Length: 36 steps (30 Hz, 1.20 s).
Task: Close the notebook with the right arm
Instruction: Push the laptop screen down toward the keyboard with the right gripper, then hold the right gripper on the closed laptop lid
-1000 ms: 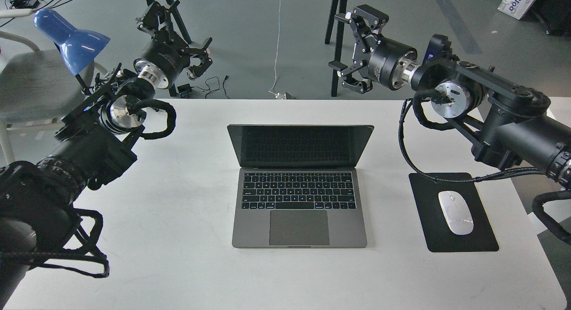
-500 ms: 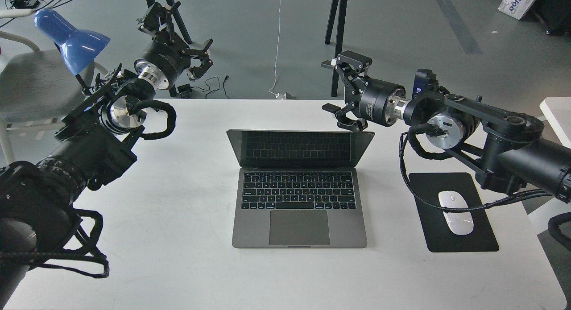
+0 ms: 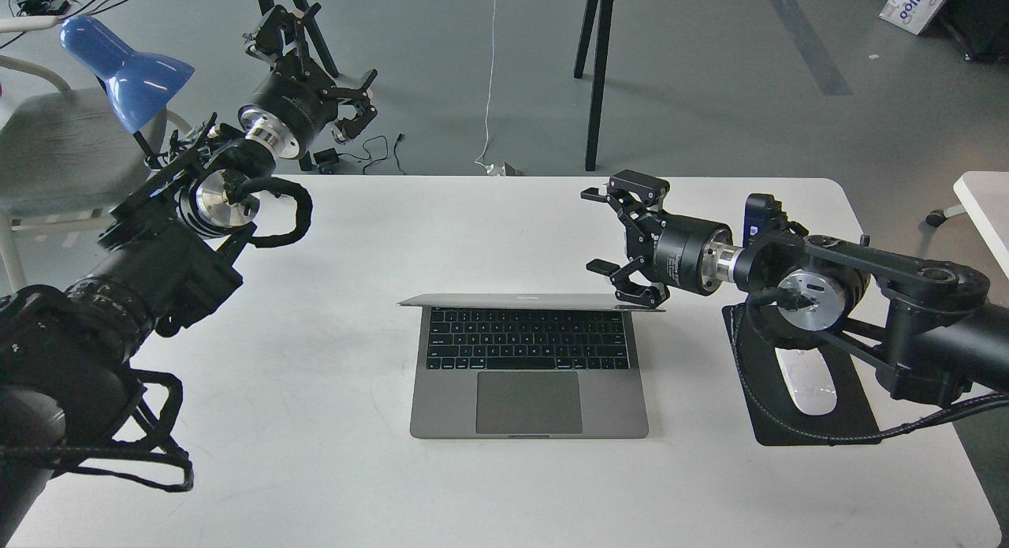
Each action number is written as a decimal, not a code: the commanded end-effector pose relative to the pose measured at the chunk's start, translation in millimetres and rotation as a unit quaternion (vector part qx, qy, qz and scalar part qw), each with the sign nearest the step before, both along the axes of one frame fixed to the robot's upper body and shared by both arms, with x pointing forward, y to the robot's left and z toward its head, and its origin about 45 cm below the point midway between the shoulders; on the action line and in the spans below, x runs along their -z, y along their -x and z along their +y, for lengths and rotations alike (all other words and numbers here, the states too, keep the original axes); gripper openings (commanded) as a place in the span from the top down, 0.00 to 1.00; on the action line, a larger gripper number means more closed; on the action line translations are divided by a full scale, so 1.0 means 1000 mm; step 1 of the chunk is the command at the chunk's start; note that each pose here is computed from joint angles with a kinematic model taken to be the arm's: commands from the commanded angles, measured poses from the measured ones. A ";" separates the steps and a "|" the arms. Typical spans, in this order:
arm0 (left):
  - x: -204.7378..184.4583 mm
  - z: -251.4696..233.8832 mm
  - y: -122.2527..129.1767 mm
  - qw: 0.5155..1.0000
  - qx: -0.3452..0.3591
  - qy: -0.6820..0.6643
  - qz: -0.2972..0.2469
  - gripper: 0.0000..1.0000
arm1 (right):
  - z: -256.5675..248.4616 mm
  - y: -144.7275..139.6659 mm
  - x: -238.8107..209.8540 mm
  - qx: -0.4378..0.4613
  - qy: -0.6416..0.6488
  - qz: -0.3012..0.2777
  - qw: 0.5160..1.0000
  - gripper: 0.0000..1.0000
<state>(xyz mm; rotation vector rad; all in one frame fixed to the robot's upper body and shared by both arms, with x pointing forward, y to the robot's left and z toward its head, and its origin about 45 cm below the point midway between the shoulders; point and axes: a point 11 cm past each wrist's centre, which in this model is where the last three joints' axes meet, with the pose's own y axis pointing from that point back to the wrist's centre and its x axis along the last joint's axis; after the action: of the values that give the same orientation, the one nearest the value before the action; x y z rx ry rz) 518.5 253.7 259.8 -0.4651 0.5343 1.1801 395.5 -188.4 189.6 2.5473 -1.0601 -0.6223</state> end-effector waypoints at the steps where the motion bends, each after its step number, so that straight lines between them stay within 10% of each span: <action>1: 0.000 0.000 0.000 1.000 0.000 0.000 0.000 0.00 | -0.002 0.009 0.014 -0.004 0.009 0.009 1.000 0.00; 36: -0.001 -0.001 0.000 1.000 0.000 0.001 -0.001 0.00 | 0.000 0.061 0.097 -0.019 0.068 0.051 0.996 0.00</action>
<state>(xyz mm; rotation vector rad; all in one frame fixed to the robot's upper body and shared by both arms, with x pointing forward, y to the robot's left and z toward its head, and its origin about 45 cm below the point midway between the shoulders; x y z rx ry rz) 518.7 252.5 260.3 -0.4649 0.5348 1.1774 335.0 -189.7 93.7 2.3879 -0.9877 -0.6416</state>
